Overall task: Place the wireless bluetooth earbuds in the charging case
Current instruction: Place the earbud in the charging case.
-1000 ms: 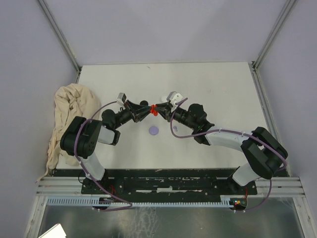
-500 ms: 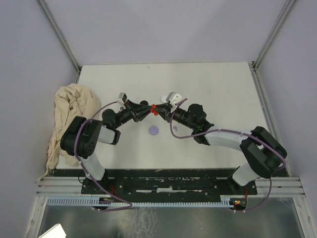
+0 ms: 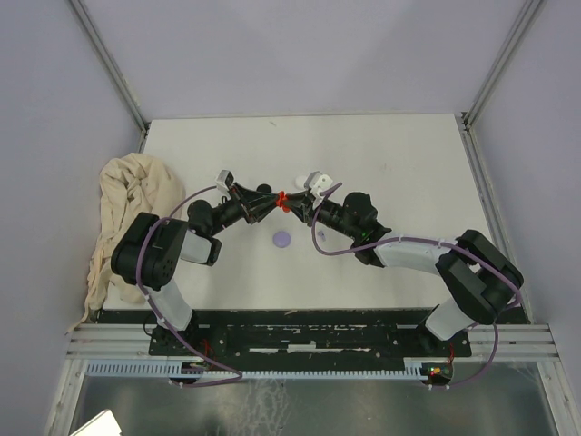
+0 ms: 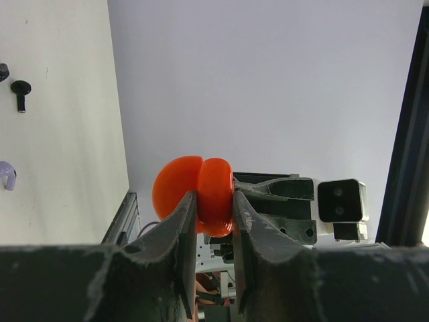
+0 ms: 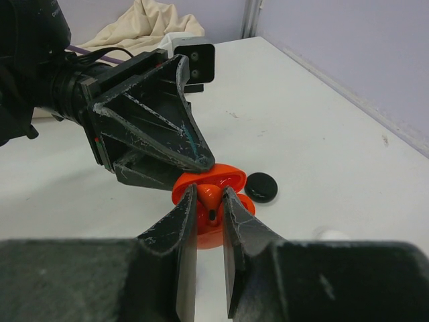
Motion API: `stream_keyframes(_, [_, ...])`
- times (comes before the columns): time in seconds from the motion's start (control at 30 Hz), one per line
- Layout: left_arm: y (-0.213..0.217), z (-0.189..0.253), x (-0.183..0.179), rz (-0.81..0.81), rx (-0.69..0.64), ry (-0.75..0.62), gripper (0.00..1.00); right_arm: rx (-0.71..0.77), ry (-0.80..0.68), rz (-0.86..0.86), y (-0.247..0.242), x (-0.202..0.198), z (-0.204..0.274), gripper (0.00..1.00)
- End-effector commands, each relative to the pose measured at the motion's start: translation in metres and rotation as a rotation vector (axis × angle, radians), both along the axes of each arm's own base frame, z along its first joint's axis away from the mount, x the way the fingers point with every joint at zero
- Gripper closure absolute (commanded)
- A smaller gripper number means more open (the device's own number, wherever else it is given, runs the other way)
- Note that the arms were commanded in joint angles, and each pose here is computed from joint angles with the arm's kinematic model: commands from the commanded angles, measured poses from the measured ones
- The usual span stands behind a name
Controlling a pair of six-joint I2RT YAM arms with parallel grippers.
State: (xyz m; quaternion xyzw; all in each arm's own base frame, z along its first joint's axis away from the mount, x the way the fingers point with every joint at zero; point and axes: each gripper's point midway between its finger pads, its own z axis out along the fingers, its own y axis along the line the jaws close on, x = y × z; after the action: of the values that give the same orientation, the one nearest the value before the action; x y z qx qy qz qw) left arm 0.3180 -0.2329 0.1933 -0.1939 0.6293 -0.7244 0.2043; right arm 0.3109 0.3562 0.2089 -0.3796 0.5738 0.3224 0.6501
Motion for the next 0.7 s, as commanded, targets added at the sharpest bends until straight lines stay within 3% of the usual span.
stream_keyframes(0.0, [-0.002, 0.023, -0.005, -0.031, -0.046, -0.074, 0.97, 0.032, -0.042, -0.001, 0.000, 0.002, 0.011, 0.98])
stream_keyframes(0.17, [-0.001, 0.024, -0.004, -0.026, -0.050, -0.074, 0.97, 0.035, -0.038, 0.002, -0.001, 0.000, 0.011, 0.95])
stream_keyframes(0.4, [-0.002, 0.022, -0.001, -0.024, -0.048, -0.071, 0.97, 0.074, -0.035, -0.013, -0.007, -0.004, 0.023, 0.52])
stream_keyframes(0.53, [-0.002, 0.016, 0.001, -0.022, -0.039, -0.065, 0.97, 0.165, -0.081, -0.073, -0.023, -0.005, 0.055, 0.39])
stream_keyframes(0.67, [-0.003, 0.009, 0.003, -0.021, -0.028, -0.058, 0.97, 0.210, -0.095, -0.167, -0.044, -0.001, 0.080, 0.36])
